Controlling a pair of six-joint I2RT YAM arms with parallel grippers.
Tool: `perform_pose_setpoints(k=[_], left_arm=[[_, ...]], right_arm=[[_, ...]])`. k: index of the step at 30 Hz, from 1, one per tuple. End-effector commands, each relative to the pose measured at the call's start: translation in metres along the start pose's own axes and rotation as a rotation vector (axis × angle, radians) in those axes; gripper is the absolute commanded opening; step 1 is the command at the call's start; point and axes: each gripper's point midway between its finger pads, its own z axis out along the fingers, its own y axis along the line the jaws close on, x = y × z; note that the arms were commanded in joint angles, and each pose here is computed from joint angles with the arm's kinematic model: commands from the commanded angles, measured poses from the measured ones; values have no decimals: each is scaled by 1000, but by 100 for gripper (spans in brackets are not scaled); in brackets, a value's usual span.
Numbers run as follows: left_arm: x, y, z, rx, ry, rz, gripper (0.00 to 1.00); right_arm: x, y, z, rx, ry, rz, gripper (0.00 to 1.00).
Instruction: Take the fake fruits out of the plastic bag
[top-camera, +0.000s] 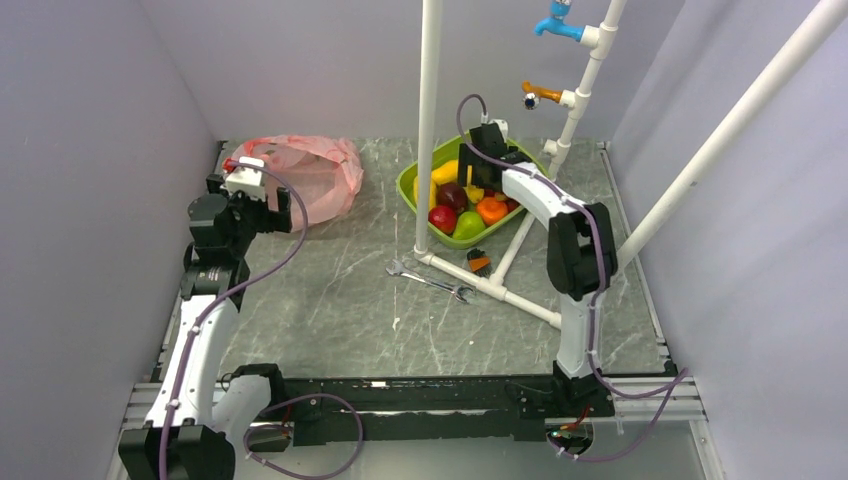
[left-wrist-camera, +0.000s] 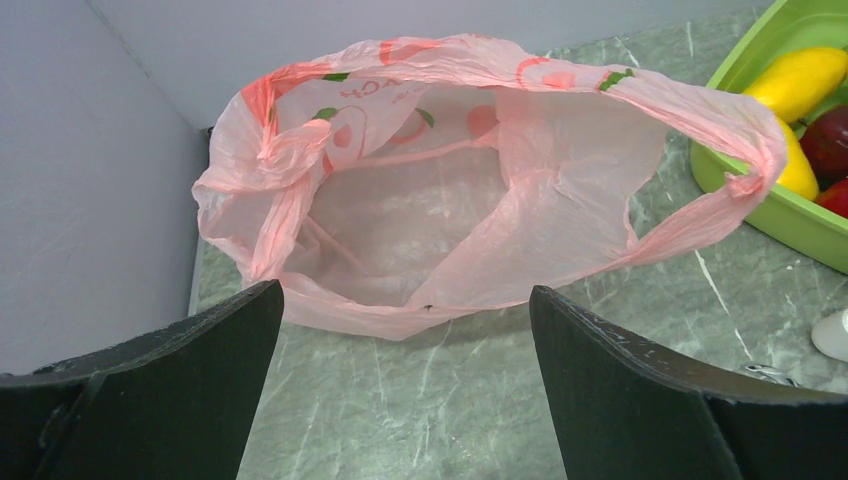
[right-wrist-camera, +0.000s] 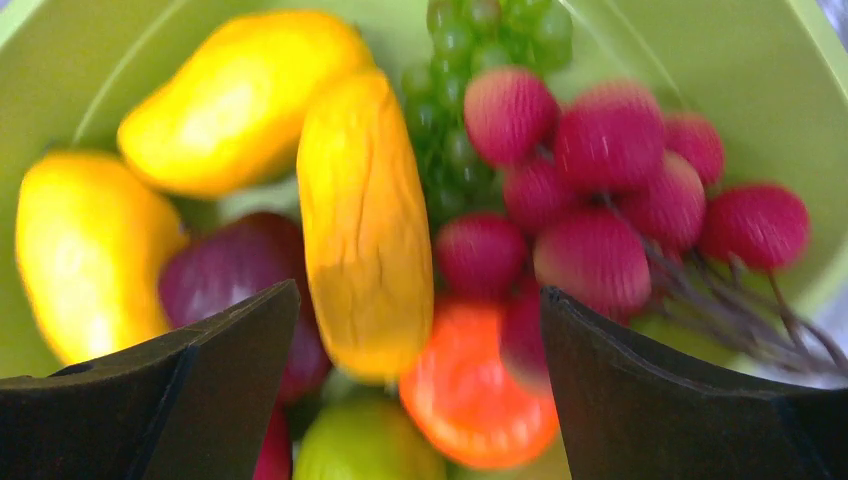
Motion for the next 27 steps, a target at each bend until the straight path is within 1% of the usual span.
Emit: perform_pose_setpoints(k=[1,4,6,9,10,12,17,19,21,24,26,27], left_arm=[[-19,-8,-10,-5,-65,14,99],[-21,-22,-21,-21,-69,46,99],[-23,-26,-30,-25,-65,37,99],[-38,-26,-57,-30,-17,-76,99],[-35,-29,-69,-16,23,-98,99],[-43,-36,-92,18,37,-165,99],[-55,-47,-148,66,23,-298,99],[-62,-51,-169,89,-3,-344,99],[-72,-54,-189,112,-54,-388,99],[-95,-58,-221,157,-175,-435,99],[-115,-57,-247,181,-290,-458,99],[-121,-56,-256,185,-329,-463,99]], right_arm=[[-28,8,-101,-80,-103,37,92],[-7,12,-152,-121,-124,-4,94],[8,2,-185,-102,-153,-34,98],[35,-11,-230,-156,-158,-48,100],[42,-15,-246,-196,-157,-49,100],[51,-26,-278,-253,-185,-30,100],[50,-36,-370,-511,-343,-11,100],[48,-39,-403,-600,-409,-12,100],[44,-48,-429,-637,-464,-2,100],[38,-64,-461,-654,-533,20,100],[35,-77,-476,-644,-575,38,100],[35,-82,-480,-633,-591,53,100]])
